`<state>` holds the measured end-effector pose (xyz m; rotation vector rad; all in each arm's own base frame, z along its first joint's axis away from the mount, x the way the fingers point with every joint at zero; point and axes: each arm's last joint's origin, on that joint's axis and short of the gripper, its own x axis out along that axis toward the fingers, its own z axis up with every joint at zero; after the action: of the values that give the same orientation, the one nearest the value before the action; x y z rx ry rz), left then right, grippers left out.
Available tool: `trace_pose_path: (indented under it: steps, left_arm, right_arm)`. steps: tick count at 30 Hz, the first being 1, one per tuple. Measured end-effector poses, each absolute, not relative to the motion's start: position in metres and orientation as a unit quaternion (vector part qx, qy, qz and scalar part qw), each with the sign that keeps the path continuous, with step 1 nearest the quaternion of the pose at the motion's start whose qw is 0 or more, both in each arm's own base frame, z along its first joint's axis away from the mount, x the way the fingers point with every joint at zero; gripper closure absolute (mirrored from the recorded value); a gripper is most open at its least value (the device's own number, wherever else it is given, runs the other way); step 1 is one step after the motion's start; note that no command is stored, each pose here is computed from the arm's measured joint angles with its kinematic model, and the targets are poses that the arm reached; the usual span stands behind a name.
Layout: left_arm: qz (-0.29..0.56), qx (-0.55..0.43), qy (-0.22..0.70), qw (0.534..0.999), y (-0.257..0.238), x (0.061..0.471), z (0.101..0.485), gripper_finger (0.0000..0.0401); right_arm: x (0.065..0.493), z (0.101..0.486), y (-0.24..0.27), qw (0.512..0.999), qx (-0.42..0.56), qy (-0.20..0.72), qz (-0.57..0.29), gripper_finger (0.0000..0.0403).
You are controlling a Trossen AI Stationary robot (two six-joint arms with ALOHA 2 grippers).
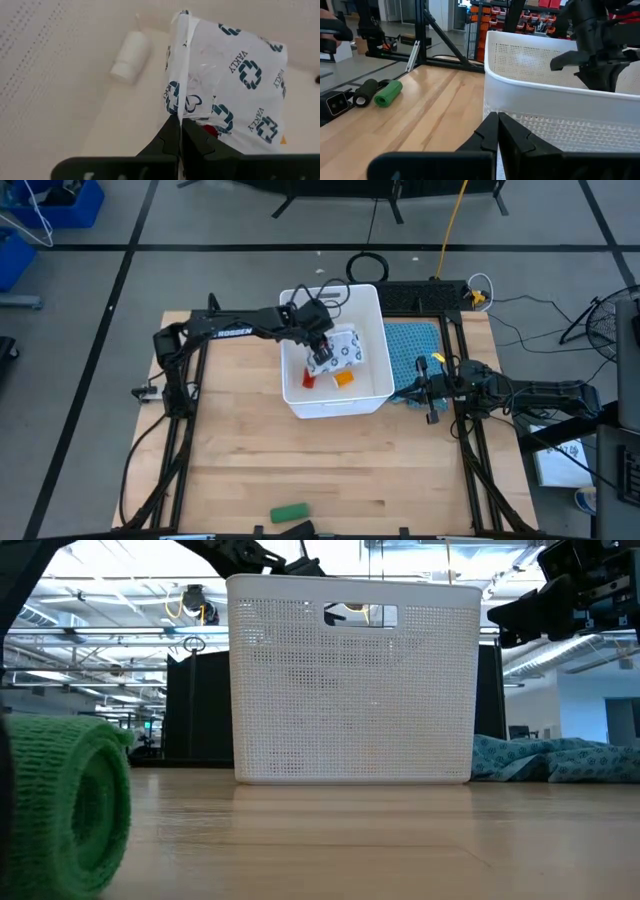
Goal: Pick & place medical supplies in basket/bin
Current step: Put the mailer bag into the white bin
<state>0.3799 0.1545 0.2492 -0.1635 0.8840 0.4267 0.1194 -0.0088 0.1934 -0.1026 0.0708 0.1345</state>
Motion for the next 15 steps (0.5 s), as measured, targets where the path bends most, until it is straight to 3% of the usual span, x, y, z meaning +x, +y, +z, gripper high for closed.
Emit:
trace_pose_path:
  steps: [6,15]
  left_arm:
    - [0.181,-0.061,0.430,0.882,0.150,0.377,0.254,0.0368]
    - [0.177,-0.049,0.402,0.897,0.139,0.369,0.281,0.0288]
  right_arm:
    - [0.119,0.194,-0.009,0.996,-0.050,0.035,0.067,0.0403]
    - [0.119,0.194,-0.009,0.996,-0.051,0.035,0.066,0.0403]
